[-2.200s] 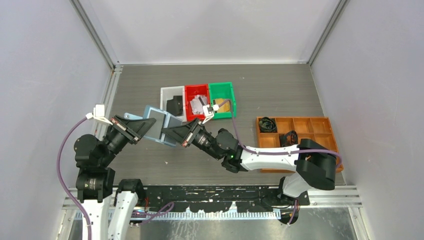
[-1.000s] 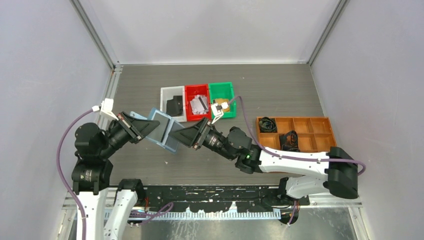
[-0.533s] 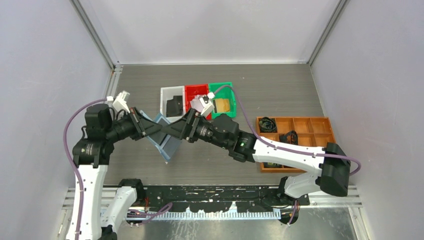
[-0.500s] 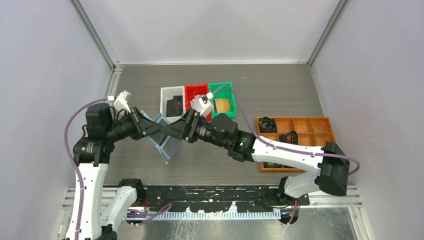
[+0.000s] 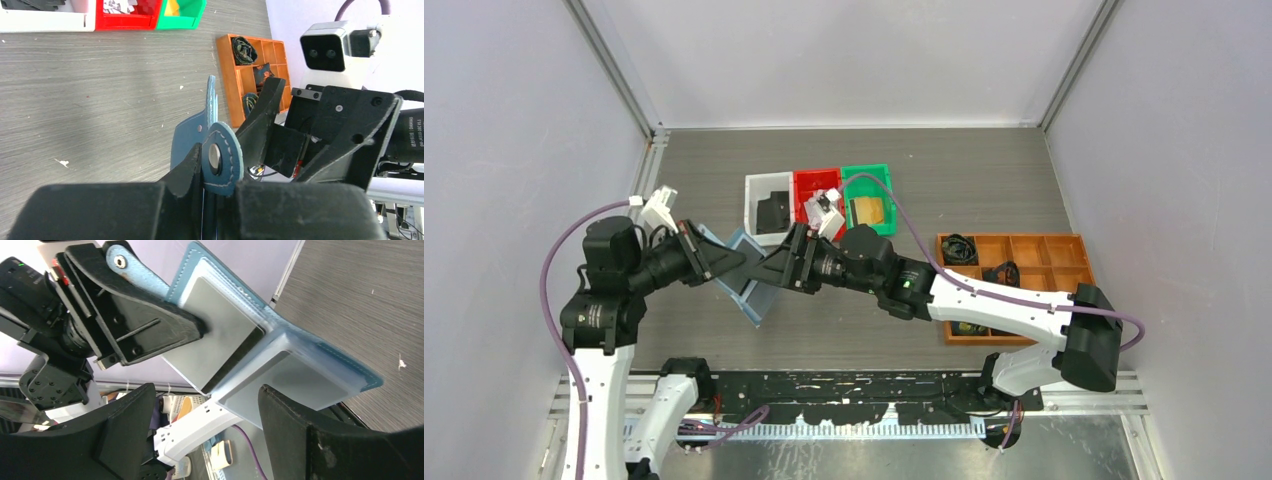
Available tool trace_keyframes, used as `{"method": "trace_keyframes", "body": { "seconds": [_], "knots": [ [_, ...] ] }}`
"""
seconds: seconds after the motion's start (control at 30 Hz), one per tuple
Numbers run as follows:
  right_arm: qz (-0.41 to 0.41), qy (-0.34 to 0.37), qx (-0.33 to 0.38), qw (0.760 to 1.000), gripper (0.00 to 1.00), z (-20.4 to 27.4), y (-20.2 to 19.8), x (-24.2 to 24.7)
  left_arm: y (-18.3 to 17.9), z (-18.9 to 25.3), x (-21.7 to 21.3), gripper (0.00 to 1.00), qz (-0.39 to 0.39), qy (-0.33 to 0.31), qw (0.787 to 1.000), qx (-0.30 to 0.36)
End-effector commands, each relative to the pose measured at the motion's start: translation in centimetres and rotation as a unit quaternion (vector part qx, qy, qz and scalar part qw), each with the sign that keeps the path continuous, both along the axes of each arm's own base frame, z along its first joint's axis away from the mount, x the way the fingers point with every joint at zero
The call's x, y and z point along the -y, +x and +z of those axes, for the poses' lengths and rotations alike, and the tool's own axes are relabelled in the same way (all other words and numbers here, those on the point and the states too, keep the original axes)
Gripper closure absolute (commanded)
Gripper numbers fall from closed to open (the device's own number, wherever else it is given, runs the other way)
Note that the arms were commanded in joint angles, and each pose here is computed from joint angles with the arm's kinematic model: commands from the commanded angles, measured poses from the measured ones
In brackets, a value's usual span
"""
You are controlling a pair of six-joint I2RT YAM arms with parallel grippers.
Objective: Take the credit cards out of the card holder
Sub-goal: Remove the credit card from the card holder.
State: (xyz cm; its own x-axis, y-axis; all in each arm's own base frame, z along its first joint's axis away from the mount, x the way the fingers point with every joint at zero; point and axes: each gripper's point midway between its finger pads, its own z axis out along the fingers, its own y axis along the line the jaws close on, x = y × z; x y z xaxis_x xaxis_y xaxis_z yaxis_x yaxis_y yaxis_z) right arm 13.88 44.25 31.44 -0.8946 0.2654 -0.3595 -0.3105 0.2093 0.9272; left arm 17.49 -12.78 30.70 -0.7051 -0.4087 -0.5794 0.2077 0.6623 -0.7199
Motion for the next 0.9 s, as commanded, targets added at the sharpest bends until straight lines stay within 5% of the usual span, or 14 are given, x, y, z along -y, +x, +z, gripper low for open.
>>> {"method": "trace_keyframes", "body": {
  "seconds": [0.0,0.6,0.87],
  "knots": [
    [0.020,0.031,0.033,0.999,0.19,4.1,-1.0,0.9,-0.5,2.0,0.2,1.00,0.001,-0.011,1.000,0.028],
    [0.060,0.066,0.000,0.996,0.19,4.2,-2.5,0.7,-0.9,3.1,0.6,1.00,0.017,-0.057,0.998,0.030],
    [0.067,0.110,-0.027,0.991,0.29,4.0,-2.4,-0.4,-1.3,2.9,0.8,1.00,0.019,-0.074,0.997,0.023]
  ]
}}
